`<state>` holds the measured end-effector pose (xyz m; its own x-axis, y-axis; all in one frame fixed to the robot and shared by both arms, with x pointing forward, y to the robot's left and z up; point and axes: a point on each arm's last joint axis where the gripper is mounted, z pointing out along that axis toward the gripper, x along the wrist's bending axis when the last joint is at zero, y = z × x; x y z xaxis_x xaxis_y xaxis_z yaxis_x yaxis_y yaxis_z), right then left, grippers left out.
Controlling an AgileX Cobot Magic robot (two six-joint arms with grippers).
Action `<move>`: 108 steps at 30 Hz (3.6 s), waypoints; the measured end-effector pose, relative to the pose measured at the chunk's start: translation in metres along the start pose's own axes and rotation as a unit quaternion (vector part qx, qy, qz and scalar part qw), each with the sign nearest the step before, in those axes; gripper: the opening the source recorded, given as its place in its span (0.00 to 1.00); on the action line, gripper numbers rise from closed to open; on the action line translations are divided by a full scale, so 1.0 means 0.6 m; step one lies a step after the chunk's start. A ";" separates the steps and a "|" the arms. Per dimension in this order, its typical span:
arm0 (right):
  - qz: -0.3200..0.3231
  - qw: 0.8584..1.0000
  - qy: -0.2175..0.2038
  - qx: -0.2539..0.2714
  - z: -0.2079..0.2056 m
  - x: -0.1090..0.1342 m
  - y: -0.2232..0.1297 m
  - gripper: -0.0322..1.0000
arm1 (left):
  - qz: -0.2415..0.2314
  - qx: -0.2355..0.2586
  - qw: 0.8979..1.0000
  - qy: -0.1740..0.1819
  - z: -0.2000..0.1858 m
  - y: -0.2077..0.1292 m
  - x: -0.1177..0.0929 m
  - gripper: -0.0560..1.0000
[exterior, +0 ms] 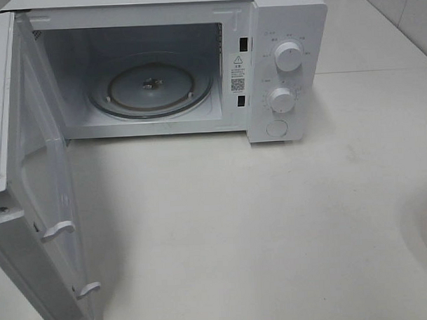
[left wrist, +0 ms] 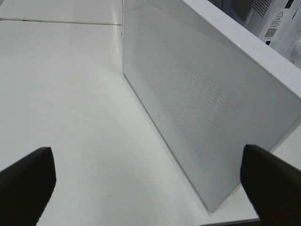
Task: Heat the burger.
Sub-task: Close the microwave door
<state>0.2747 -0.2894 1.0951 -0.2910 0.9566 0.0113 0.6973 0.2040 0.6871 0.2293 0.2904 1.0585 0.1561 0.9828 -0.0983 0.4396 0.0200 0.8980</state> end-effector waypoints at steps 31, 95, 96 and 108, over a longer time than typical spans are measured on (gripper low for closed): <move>0.068 0.981 -0.109 -0.147 0.003 0.003 -0.107 0.76 | 0.000 0.000 1.000 0.000 0.000 0.000 0.000 0.99; 0.068 0.981 -0.109 -0.147 0.003 0.003 -0.107 0.76 | 0.013 0.088 0.993 0.082 0.107 0.080 0.034 0.05; 0.068 0.981 -0.109 -0.147 0.003 0.003 -0.107 0.76 | 0.014 0.082 0.993 0.081 0.128 0.082 0.037 0.05; 0.068 0.981 -0.109 -0.147 0.003 0.003 -0.107 0.76 | 0.024 0.025 0.997 0.070 0.231 0.039 0.049 0.05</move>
<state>0.2307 -0.3006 1.0495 -0.0398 0.9991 -0.0166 0.4913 0.0340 0.8703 0.3668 0.2943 1.0174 0.0548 0.9985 0.0075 0.4779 -0.0328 0.8778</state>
